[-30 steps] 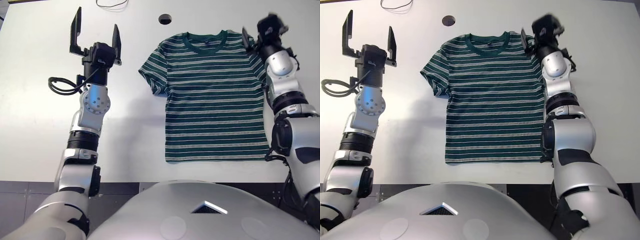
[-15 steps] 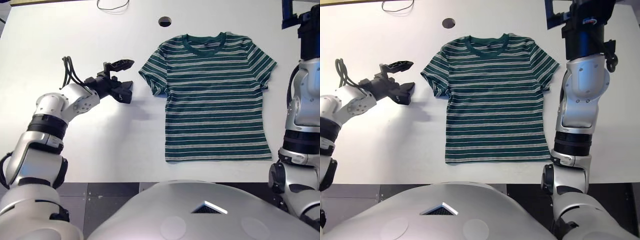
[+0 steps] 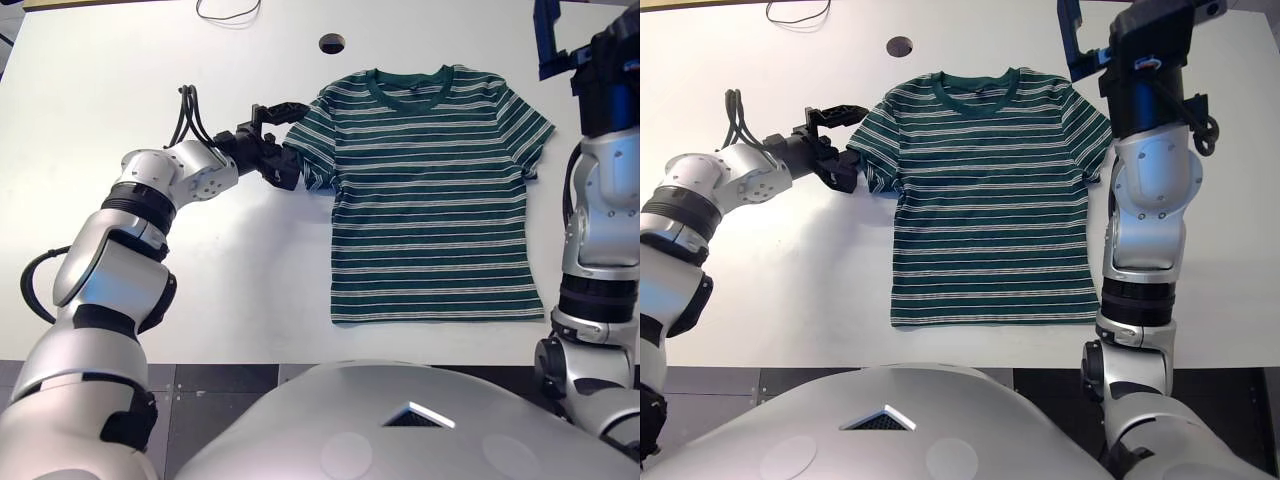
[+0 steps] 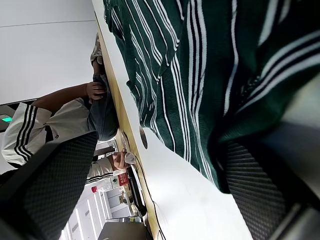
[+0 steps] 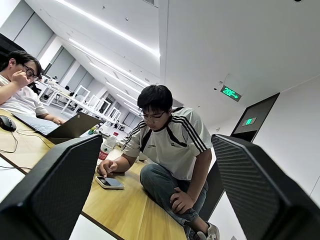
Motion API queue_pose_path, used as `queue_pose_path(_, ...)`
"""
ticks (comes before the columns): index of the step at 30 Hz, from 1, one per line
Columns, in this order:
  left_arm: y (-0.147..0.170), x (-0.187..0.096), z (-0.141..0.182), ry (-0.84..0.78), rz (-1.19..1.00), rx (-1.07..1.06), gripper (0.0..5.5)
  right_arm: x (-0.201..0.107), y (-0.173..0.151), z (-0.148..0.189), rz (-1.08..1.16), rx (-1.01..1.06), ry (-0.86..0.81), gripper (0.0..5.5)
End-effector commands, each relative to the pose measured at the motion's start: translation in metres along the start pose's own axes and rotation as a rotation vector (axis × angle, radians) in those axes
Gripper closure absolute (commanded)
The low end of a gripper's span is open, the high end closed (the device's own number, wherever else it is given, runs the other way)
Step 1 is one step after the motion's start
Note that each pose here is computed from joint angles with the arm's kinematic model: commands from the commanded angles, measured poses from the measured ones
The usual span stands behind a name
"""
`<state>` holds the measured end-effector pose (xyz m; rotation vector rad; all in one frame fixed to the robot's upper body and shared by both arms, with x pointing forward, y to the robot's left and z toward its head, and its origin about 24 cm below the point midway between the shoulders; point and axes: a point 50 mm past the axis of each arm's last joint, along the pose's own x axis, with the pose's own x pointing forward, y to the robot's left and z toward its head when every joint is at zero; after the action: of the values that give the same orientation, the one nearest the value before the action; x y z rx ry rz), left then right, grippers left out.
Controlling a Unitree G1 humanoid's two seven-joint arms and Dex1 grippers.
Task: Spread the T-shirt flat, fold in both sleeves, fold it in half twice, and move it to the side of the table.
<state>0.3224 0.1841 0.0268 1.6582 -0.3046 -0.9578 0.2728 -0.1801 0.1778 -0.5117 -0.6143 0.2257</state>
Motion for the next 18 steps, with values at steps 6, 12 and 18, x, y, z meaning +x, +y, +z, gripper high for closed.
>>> queue_pose_path(6,-0.035,-0.01,-0.003,0.055,-0.154,-0.016,1.68,-0.003,0.0,-0.002,0.001,0.001,0.017,1.5)
queue_pose_path(12,-0.046,-0.013,-0.002,0.076,-0.193,-0.044,2.88,-0.004,0.001,-0.002,0.002,0.002,0.016,1.5)
queue_pose_path(18,-0.045,-0.008,0.004,0.042,-0.187,-0.053,3.96,-0.004,-0.001,0.001,-0.001,0.001,0.01,1.5)
